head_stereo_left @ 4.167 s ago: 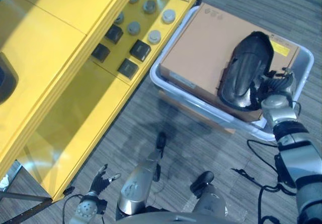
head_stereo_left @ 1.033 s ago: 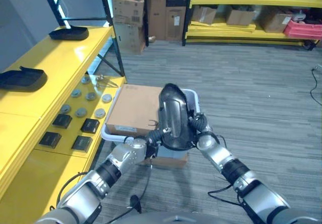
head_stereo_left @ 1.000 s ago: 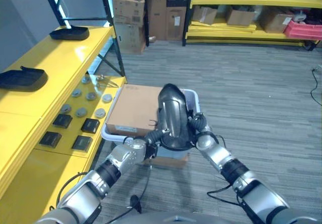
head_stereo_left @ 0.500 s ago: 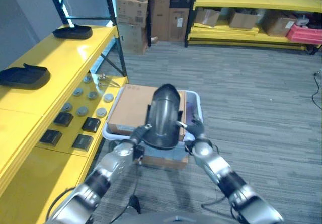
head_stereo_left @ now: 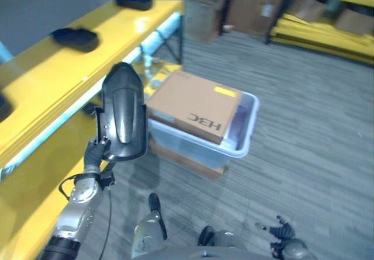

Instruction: Move parts from the plastic box to the shelf.

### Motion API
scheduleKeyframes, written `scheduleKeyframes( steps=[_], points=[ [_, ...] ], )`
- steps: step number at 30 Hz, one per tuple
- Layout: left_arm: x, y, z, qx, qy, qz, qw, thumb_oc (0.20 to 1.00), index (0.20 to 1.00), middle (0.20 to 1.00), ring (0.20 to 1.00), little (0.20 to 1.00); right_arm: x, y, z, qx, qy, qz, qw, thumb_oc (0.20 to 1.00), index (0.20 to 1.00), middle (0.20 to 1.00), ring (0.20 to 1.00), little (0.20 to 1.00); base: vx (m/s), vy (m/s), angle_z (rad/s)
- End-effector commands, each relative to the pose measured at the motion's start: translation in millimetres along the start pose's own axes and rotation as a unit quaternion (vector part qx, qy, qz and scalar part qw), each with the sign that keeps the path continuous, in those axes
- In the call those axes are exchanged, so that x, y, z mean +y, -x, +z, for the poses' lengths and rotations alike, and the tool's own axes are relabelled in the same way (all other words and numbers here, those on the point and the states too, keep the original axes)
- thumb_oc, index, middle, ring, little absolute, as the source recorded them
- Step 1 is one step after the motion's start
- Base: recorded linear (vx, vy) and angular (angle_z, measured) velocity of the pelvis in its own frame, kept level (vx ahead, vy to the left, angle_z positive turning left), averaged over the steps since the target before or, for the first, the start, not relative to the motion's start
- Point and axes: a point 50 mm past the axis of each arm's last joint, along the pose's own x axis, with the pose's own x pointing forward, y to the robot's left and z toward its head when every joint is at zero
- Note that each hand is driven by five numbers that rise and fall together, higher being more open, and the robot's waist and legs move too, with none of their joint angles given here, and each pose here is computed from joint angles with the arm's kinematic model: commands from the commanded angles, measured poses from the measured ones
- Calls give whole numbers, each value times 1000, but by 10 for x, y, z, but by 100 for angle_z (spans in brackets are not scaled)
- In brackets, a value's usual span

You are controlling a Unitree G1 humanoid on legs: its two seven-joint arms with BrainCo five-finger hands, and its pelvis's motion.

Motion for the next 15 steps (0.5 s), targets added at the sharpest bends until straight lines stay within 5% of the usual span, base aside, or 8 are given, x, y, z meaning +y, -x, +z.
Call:
scheduleKeyframes(
  steps=[1,11,15],
  points=[
    [207,-105,805,-214,54,65,973,200,200,200,200,200,-78,-2,58,-33,68,-18,997,1000,1000,1000,1000,1000,-69,68,218],
    [451,-52,867,-210,41,120,969,200,200,200,200,200,67,-99,10,6,51,-17,999,1000,1000,1000,1000,1000,66,163,144],
    [594,27,741,-194,48,128,971,200,200,200,200,200,74,-132,65,18,39,-11,999,1000,1000,1000,1000,1000,142,279,58]
  ],
)
